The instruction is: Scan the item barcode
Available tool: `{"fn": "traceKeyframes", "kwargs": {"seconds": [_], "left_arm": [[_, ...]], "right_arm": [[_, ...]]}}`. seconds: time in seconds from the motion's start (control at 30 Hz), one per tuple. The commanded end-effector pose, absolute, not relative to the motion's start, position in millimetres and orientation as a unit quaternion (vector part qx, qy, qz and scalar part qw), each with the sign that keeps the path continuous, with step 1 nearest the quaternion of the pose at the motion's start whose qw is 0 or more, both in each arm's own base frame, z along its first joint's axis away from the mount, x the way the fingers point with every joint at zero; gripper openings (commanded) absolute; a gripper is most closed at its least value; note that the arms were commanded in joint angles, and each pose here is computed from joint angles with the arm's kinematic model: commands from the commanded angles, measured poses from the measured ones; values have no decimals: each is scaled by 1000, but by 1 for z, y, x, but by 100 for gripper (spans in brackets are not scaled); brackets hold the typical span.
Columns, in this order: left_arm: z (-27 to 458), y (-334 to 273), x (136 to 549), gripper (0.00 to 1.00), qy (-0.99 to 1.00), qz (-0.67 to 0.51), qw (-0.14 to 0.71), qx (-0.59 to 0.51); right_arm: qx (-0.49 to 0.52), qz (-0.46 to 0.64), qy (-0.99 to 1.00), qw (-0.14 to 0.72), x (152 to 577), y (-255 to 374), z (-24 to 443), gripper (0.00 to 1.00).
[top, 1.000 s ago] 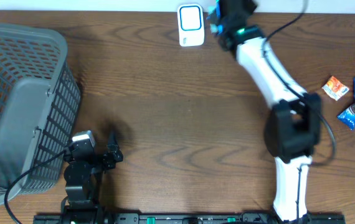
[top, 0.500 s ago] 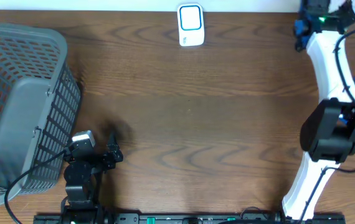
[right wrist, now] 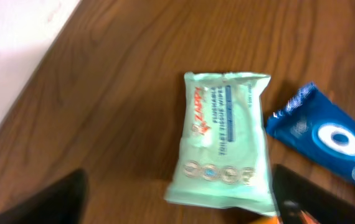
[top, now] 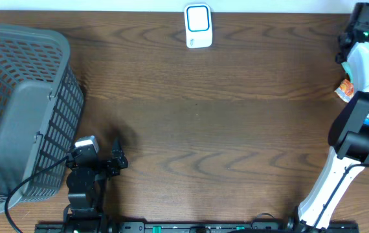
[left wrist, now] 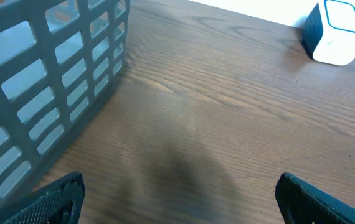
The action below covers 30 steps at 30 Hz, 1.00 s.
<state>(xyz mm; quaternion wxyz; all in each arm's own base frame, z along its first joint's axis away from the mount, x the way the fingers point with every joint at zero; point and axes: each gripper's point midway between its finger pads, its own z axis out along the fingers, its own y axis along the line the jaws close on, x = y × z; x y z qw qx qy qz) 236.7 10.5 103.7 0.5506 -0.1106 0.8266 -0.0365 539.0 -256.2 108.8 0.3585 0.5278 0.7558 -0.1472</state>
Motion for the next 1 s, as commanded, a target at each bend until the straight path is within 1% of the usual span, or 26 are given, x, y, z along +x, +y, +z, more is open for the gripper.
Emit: {"fn": "traceKeyframes", "kwargs": {"seconds": [0.0,0.03,0.1,0.17,0.2,0.23,0.33,0.5,0.67,0.8,0.87,0.97], "left_arm": [[90,14,234,98,835,-26,537,-113],[90,14,234,98,835,-26,537,-113],[90,14,234,98,835,-26,537,-113],[90,14,234,98,835,-26,537,-113],[90,14,234,98,835,-26,537,-113],[90,14,234,98,835,-26,537,-113],[90,14,234,98,835,-26,537,-113],[90,14,234,98,835,-26,537,-113],[90,14,234,98,835,-26,537,-113],[90,14,234,98,835,-26,537,-113],[90,14,234,98,835,-26,537,-113],[90,14,234,98,835,-26,537,-113]], "right_arm": [[444,-71,812,373,553,-239,140,99],[410,-17,825,388,560,-221,164,99],[383,37,828,408,564,-197,197,99],[360,69,825,431,563,-176,233,99],[345,80,820,450,559,-161,262,99],[335,84,817,462,555,-151,280,99],[298,100,801,509,531,-112,351,99],[248,135,782,555,473,-53,435,99],[202,170,752,605,417,-11,499,99],[186,182,727,635,382,-2,532,99],[186,182,723,640,365,-2,539,99],[189,181,736,625,341,0,534,99]]}}
